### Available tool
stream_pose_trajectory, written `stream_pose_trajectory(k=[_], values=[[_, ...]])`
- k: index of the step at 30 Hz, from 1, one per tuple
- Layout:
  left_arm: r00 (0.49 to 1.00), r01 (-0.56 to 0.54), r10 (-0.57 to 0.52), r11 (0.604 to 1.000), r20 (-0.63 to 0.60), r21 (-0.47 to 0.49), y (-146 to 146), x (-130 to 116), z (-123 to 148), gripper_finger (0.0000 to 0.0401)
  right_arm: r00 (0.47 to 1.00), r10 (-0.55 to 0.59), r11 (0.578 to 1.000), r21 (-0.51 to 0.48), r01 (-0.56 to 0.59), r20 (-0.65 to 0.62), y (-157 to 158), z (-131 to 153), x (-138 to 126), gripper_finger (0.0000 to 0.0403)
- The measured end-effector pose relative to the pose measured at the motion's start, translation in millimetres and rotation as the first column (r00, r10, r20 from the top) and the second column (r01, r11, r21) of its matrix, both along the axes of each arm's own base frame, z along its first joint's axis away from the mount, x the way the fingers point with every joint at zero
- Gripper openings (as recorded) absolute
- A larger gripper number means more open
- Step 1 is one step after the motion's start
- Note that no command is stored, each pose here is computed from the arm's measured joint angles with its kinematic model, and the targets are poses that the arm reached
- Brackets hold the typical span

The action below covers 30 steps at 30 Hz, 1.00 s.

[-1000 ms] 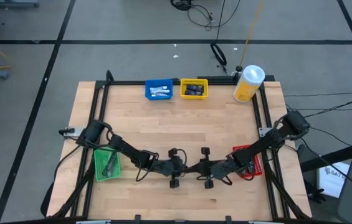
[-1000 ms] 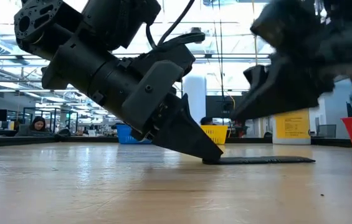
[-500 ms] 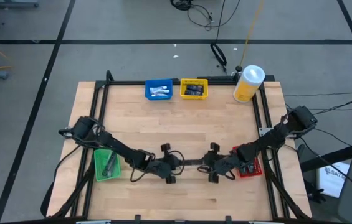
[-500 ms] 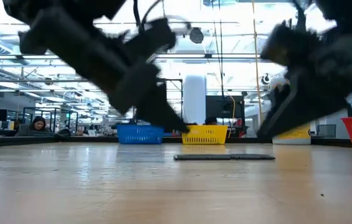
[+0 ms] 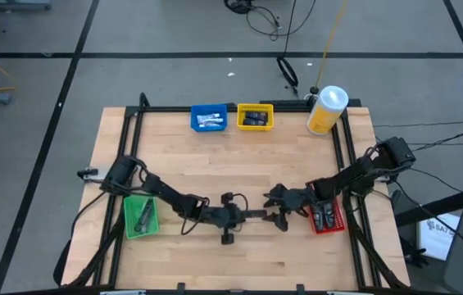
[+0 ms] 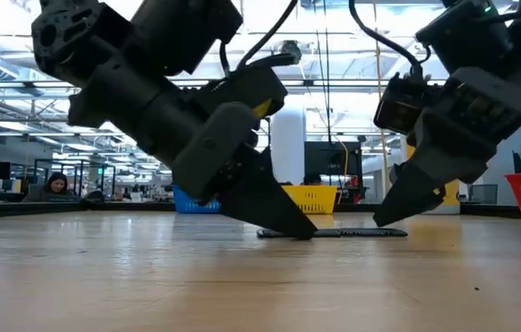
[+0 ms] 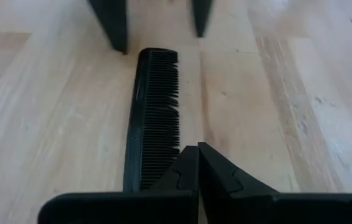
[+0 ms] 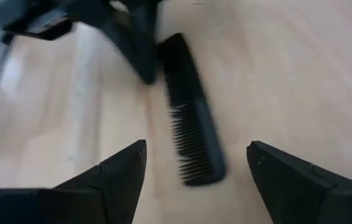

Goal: Pick & Place Travel size toiletries
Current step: Put the black hair comb into the green bin

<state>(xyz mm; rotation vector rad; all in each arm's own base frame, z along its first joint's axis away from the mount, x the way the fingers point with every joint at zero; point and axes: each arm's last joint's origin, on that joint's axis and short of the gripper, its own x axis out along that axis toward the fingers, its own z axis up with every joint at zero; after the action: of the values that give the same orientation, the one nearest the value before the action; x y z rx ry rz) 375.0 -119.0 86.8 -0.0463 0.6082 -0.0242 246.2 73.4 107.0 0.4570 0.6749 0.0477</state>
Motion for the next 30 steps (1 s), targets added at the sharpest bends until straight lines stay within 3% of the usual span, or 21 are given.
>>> stream_pose_trajectory(k=[12,20,30], values=[[0.994,-0.068,0.061,0.995,-0.085,-0.074,19,4,-27,0.0002,1.0,0.01,0.996,0.091,-0.009,-0.009,3,-9,4,0.0266],[0.995,-0.075,0.068,0.994,-0.079,-0.079,20,5,-28,0.0006,0.998,0.04,0.991,0.126,-0.046,0.052,8,-24,16,0.0265],[0.995,-0.076,0.071,0.994,-0.074,-0.081,20,5,-28,0.0003,0.993,0.086,0.985,0.14,-0.097,0.082,15,-15,35,0.0265]])
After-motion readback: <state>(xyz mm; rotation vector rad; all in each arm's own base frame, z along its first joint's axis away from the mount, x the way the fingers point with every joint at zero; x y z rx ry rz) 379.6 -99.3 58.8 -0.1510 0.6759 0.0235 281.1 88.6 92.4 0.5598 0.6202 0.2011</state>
